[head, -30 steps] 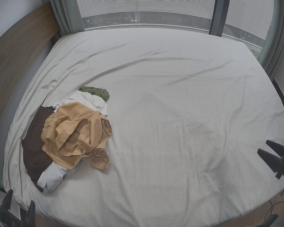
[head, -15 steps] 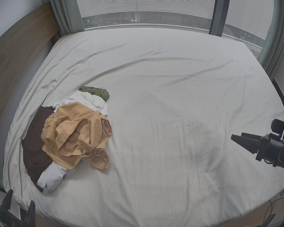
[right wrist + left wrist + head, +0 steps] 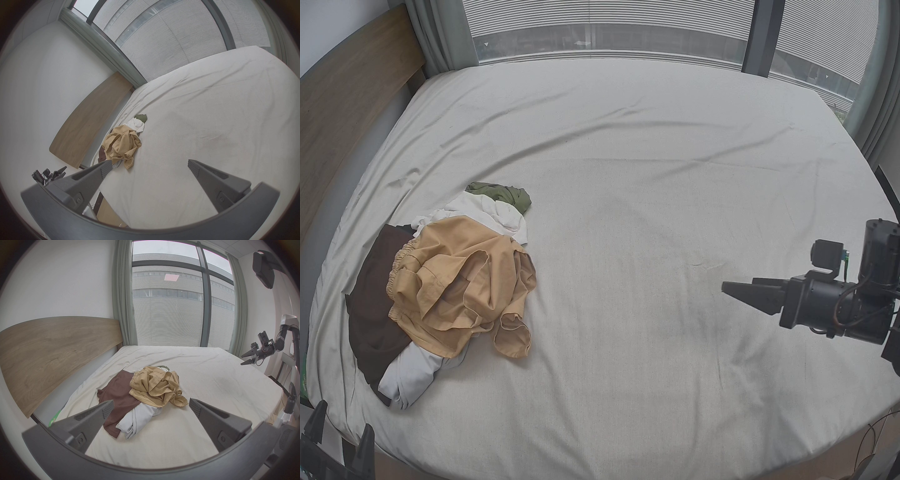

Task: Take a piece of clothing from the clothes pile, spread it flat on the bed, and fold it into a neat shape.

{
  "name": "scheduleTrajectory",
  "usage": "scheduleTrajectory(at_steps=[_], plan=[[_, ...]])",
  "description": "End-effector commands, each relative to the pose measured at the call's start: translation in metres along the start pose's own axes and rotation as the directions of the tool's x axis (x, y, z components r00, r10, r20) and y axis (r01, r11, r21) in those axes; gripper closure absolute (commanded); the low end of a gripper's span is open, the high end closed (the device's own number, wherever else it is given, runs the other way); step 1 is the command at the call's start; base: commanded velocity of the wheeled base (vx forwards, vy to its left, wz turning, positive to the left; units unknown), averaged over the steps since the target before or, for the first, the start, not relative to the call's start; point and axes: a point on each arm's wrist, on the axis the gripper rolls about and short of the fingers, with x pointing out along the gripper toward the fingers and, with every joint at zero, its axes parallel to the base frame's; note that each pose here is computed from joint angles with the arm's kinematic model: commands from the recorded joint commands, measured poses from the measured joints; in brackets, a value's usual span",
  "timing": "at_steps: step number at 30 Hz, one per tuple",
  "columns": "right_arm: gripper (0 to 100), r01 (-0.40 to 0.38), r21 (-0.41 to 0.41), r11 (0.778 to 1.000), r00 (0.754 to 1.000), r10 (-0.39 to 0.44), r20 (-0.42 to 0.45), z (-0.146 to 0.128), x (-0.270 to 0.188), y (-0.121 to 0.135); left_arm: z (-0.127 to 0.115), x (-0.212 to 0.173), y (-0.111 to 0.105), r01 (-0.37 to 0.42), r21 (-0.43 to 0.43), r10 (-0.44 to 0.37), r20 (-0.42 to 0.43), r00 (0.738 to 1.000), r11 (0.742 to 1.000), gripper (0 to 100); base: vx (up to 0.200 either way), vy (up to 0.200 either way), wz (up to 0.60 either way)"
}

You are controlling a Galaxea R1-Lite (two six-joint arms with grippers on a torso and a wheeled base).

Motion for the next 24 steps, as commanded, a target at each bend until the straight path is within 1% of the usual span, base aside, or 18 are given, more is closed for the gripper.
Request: scheduleTrajectory(at_steps=[1,5,11,15,17,24], plan=[[0,-0.043,-0.003,0.999,0.996,0.043,-0.076,-0.011,0.041,0.004,-0.005,0.000,0.000,-0.001,0.000,0.001,-0.001,1.000,1.000,0,0.000,0.000,0.00],[0,-0.073,0.004,0.997,0.992,0.073,-0.099,-0.016,0.063,0.009,-0.005,0.000,0.000,-0.001,0.000,0.001,-0.001,1.000,1.000,0,0.000,0.000,0.00],[0,-0.109,0.018,0.994,0.989,0.110,-0.103,-0.018,0.089,0.016,-0.005,0.000,0.000,-0.001,0.000,0.001,-0.001,1.000,1.000,0,0.000,0.000,0.00],[0,-0.148,0.051,0.988,0.982,0.153,-0.114,-0.021,0.109,0.029,-0.005,0.000,0.000,-0.001,0.000,0.001,-0.001,1.000,1.000,0,0.000,0.000,0.00],[0,-0.162,0.067,0.985,0.977,0.169,-0.131,-0.026,0.121,0.034,-0.005,0.000,0.000,-0.001,0.000,0.001,-0.001,1.000,1.000,0,0.000,0.000,0.00],[0,-0.171,0.068,0.983,0.967,0.181,-0.180,-0.047,0.155,0.044,-0.005,0.000,0.000,-0.001,0.002,0.001,-0.001,1.000,1.000,0,0.000,0.000,0.00]])
